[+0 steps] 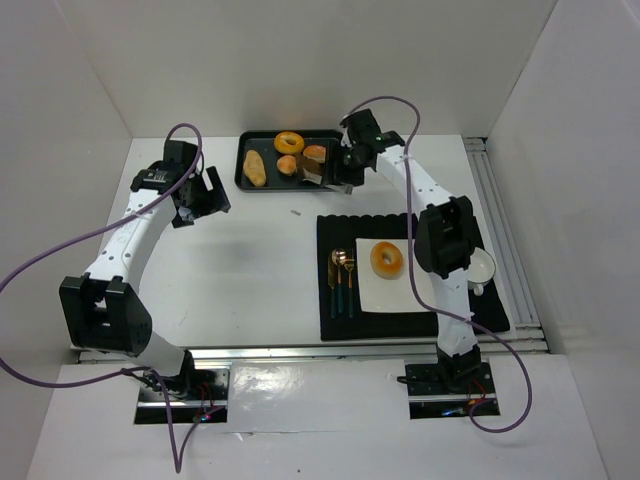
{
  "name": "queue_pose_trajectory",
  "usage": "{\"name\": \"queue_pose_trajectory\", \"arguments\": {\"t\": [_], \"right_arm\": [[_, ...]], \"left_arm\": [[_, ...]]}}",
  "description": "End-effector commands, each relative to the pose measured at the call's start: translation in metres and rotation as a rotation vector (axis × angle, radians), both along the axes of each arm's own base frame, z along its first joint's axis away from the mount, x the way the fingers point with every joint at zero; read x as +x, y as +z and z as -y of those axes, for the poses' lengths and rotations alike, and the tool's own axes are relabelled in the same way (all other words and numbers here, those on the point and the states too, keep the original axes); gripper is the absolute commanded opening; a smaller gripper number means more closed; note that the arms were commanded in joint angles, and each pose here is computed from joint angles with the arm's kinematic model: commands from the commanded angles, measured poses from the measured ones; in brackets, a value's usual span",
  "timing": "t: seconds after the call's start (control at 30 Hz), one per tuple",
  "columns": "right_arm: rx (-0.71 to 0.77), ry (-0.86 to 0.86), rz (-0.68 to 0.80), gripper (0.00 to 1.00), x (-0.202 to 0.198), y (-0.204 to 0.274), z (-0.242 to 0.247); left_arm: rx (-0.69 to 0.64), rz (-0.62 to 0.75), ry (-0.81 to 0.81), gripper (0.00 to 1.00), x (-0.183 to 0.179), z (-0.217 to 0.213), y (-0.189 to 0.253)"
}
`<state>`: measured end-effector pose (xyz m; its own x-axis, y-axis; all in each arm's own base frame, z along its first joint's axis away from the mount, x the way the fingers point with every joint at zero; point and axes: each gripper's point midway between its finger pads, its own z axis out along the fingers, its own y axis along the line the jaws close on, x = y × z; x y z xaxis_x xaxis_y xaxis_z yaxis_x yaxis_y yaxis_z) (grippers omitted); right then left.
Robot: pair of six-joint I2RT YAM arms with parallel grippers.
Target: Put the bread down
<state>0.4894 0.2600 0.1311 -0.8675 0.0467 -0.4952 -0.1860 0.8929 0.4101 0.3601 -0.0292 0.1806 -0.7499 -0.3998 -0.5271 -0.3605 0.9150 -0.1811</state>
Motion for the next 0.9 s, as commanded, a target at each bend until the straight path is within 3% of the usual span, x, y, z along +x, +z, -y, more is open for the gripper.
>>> {"name": "queue_pose_trajectory", "arguments": {"t": [0.0, 0.23, 0.87], "right_arm": [[0.056, -0.011, 0.165, 0.65, 0.012, 0.075, 0.005], [0.059, -0.037, 0.160, 0.65, 0.015, 0.079, 0.016], [0.077, 0.055, 0.023, 0.66, 0.019, 0.027, -0.003]], "left_arm": [[-0.004, 0.033, -0.010, 1.00, 0.003, 0.000, 0.009], [-0.004, 0.035, -0.010, 1.00, -0.002, -0.001, 0.009], [-0.016, 0.053, -0.007, 1.00, -0.001, -0.002, 0.016]]}}
